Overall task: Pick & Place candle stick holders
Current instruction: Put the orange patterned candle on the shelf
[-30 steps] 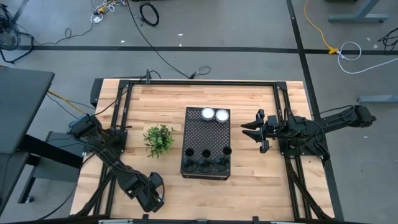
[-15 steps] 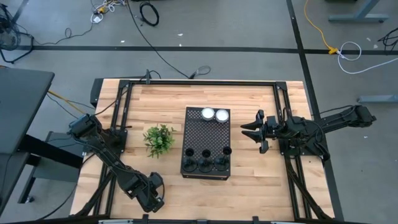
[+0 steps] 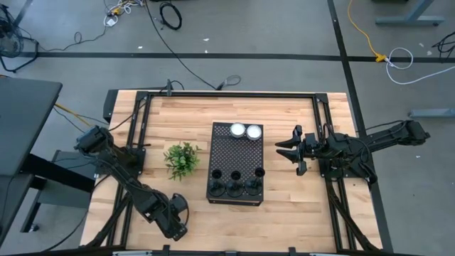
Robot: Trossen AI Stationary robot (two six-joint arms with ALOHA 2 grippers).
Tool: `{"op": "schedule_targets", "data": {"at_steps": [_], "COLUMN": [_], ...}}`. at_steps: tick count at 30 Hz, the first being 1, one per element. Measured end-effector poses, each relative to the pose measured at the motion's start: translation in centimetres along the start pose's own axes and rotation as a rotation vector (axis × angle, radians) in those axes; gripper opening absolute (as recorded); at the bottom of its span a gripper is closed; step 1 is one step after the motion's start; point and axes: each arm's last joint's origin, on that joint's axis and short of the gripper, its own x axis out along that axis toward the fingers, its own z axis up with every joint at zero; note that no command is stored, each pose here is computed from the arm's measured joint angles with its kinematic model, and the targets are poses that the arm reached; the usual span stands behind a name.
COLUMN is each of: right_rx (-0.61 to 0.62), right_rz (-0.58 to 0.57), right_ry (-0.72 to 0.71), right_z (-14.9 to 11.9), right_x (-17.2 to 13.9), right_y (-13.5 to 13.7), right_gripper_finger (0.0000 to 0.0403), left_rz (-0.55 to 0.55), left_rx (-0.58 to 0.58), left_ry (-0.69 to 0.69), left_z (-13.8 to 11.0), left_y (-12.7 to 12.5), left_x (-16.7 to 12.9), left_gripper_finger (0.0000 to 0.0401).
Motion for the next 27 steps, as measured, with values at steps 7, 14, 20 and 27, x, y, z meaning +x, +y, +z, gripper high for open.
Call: {"op": "schedule_targets", "data": {"at_steps": [7, 14, 20, 27], "right_rx": [0.0, 0.0, 0.007, 0.028], "right_rz": [0.001, 0.0, 0.001, 0.002], "right_ry": [0.0, 0.0, 0.0, -0.004], "right_z": [0.0, 0.0, 0.0, 0.0], "right_x": [0.0, 0.0, 0.0, 0.0], "right_y": [0.0, 0.0, 0.0, 0.0], "right_gripper_finger": [0.0111, 0.0111, 0.0111, 0.0111], "left_rz": [-0.069, -0.121, 0.0, 0.156], "left_rx": [0.032, 0.059, 0.089, 0.105], "left_ry": [-0.084, -0.213, -0.337, -0.458], "left_z": [1.7, 4.2, 6.3, 9.4], "left_y": [0.3, 1.3, 1.8, 2.9], "left_x": [-3.7, -8.8, -14.7, -20.0], "left_gripper_finger": [0.0002, 0.0001, 0.0001, 0.0001]}}
